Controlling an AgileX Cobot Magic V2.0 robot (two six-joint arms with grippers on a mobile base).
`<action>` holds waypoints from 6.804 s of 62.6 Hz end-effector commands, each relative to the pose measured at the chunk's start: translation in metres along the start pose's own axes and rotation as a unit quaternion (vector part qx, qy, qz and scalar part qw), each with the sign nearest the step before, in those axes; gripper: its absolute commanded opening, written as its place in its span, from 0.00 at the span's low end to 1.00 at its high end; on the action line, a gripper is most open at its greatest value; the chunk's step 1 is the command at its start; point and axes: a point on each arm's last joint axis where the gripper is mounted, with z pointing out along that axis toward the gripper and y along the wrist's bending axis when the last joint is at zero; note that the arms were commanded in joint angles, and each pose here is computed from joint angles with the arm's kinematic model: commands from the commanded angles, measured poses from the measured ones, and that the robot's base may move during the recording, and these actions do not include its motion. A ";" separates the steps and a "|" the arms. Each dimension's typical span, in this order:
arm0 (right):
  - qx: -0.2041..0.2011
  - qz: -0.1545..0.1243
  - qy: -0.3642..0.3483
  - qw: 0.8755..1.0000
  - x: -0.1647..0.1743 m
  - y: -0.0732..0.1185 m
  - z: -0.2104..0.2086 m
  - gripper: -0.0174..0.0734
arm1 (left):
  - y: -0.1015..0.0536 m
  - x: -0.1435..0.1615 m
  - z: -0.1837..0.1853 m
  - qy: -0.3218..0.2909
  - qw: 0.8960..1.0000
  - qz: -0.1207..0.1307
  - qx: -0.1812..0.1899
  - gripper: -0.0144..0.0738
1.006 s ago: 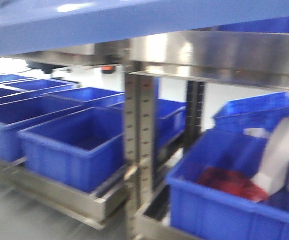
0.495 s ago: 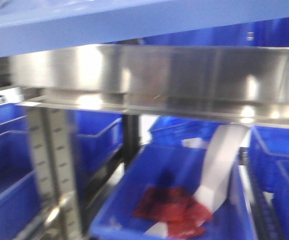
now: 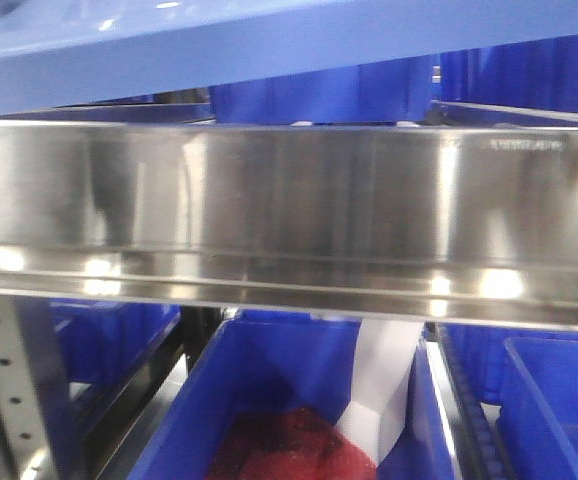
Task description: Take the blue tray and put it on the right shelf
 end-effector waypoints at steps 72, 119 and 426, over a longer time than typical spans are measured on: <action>-0.009 -0.007 -0.007 1.000 0.001 -0.001 -0.015 0.22 | -0.006 0.010 -0.014 0.028 0.999 0.025 0.018 0.11; -0.025 0.005 -0.068 0.997 -0.038 0.008 -0.007 0.22 | -0.017 -0.061 -0.026 -0.121 0.990 0.061 -0.032 0.11; -0.131 -0.115 -0.378 0.909 0.197 -0.070 -0.003 0.21 | 0.111 0.221 0.009 -0.537 0.835 0.037 -0.114 0.11</action>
